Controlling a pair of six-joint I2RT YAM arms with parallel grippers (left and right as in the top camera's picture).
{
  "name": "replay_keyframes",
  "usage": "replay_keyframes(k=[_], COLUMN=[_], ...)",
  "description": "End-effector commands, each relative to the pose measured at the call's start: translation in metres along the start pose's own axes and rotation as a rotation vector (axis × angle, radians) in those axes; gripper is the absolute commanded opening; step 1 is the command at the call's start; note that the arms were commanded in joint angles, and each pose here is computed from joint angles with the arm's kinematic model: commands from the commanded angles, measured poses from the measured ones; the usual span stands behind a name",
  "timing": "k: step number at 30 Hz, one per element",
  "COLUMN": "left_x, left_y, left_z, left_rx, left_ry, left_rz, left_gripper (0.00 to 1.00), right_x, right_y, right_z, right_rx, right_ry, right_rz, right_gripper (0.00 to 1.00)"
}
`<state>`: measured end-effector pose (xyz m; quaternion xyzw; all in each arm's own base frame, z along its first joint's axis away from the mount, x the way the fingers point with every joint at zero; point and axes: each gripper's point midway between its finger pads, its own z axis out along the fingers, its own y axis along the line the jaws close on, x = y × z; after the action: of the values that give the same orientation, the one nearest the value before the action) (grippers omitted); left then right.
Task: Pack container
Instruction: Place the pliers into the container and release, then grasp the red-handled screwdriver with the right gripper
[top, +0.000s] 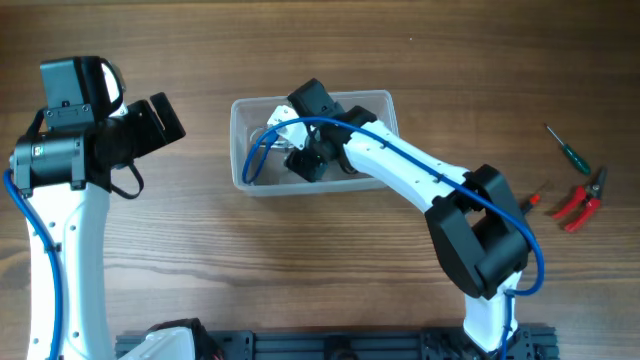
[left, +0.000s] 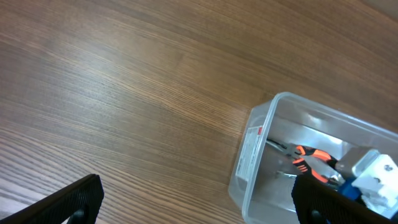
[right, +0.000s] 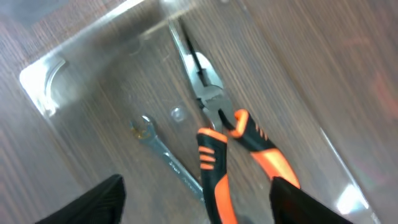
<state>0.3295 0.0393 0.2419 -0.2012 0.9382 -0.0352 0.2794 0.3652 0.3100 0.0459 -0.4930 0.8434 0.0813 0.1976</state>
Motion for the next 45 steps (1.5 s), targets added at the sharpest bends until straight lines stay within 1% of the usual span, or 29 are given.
replay_keyframes(k=[1, 2, 3, 4, 5, 6, 8, 9, 10, 12, 14, 16, 18, 20, 24, 26, 28, 31, 34, 38, 42, 45], left_x=[0.000, 0.000, 0.000, 0.000, 0.000, -0.001, -0.002, -0.002, -0.002, -0.003, -0.003, -0.003, -0.003, -0.004, -0.004, -0.004, -0.004, -0.004, -0.004, -0.003, -0.003, -0.003], left_y=[0.000, 0.000, 0.000, 0.000, 0.000, 0.000, 0.000, -0.001, -0.001, -0.001, -0.001, -0.001, -0.001, -0.001, -0.001, -0.001, -0.001, -0.001, -0.001, -0.001, -0.001, -0.001], left_z=[0.001, 0.001, 0.001, 0.001, 0.001, 0.001, 0.001, 0.001, 0.001, 0.001, 0.001, 0.001, 0.001, 0.001, 0.001, 0.001, 0.001, 0.001, 0.001, 0.001, 0.001, 0.001], left_rx=[0.005, 0.005, 0.005, 0.005, 0.005, 0.006, 0.007, 0.008, 0.008, 0.008, 0.008, 0.008, 0.009, 0.009, 0.010, 0.009, 0.009, 0.010, 0.010, 0.009, 0.010, 0.009], left_ry=[0.004, 0.004, 0.004, 0.004, 0.003, 0.001, -0.003, -0.005, -0.006, -0.006, -0.007, -0.007, -0.008, -0.010, -0.011, -0.010, -0.010, -0.010, -0.010, -0.009, -0.009, -0.010], left_rz=[-0.017, -0.017, -0.017, -0.017, -0.016, -0.016, -0.017, -0.016, -0.017, -0.016, -0.016, -0.016, -0.016, -0.016, -0.016, -0.016, -0.016, -0.016, -0.016, -0.016, -0.016, -0.016], left_gripper=[1.00, 1.00, 1.00, 1.00, 1.00, 1.00, 1.00, 1.00, 1.00, 1.00, 1.00, 1.00, 1.00, 1.00, 1.00, 1.00, 1.00, 1.00, 1.00, 1.00, 1.00, 1.00], right_x=[-0.033, -0.032, -0.026, -0.014, 0.006, 0.025, 0.073, 0.121, 0.148, 0.200, 0.246, 0.273, 0.289, 0.307, 0.341, 0.351, 0.360, 0.366, 0.373, 0.387, 0.393, 0.398], right_y=[-0.022, -0.043, -0.062, -0.084, -0.103, -0.114, -0.129, -0.137, -0.138, -0.134, -0.126, -0.121, -0.119, -0.115, -0.114, -0.116, -0.121, -0.123, -0.128, -0.129, -0.125, -0.124], right_z=[-0.070, -0.099, -0.126, -0.161, -0.198, -0.221, -0.259, -0.285, -0.296, -0.317, -0.332, -0.337, -0.333, -0.317, -0.269, -0.250, -0.232, -0.217, -0.200, -0.165, -0.134, -0.121], right_rx=[0.095, 0.191, 0.281, 0.378, 0.451, 0.489, 0.543, 0.593, 0.618, 0.676, 0.736, 0.761, 0.761, 0.742, 0.667, 0.635, 0.614, 0.593, 0.575, 0.525, 0.450, 0.435], right_ry=[-0.129, -0.160, -0.191, -0.230, -0.269, -0.291, -0.302, -0.283, -0.264, -0.197, -0.102, -0.037, -0.001, 0.046, 0.081, 0.093, 0.128, 0.178, 0.221, 0.310, 0.343, 0.358], right_rz=[0.223, 0.343, 0.469, 0.619, 0.790, 0.920, 1.196, 1.427, 1.544, 1.731, 1.849, 1.930, 1.984, 2.039, 2.142, 2.127, 2.058, 2.014, 2.000, 1.983, 1.974, 1.978], right_gripper=[0.80, 0.81, 0.88, 0.93, 0.94, 0.95, 0.95, 0.99, 1.00, 1.00, 1.00, 1.00, 1.00, 1.00, 0.99, 1.00, 1.00, 0.99, 0.99, 1.00, 0.99, 0.99])
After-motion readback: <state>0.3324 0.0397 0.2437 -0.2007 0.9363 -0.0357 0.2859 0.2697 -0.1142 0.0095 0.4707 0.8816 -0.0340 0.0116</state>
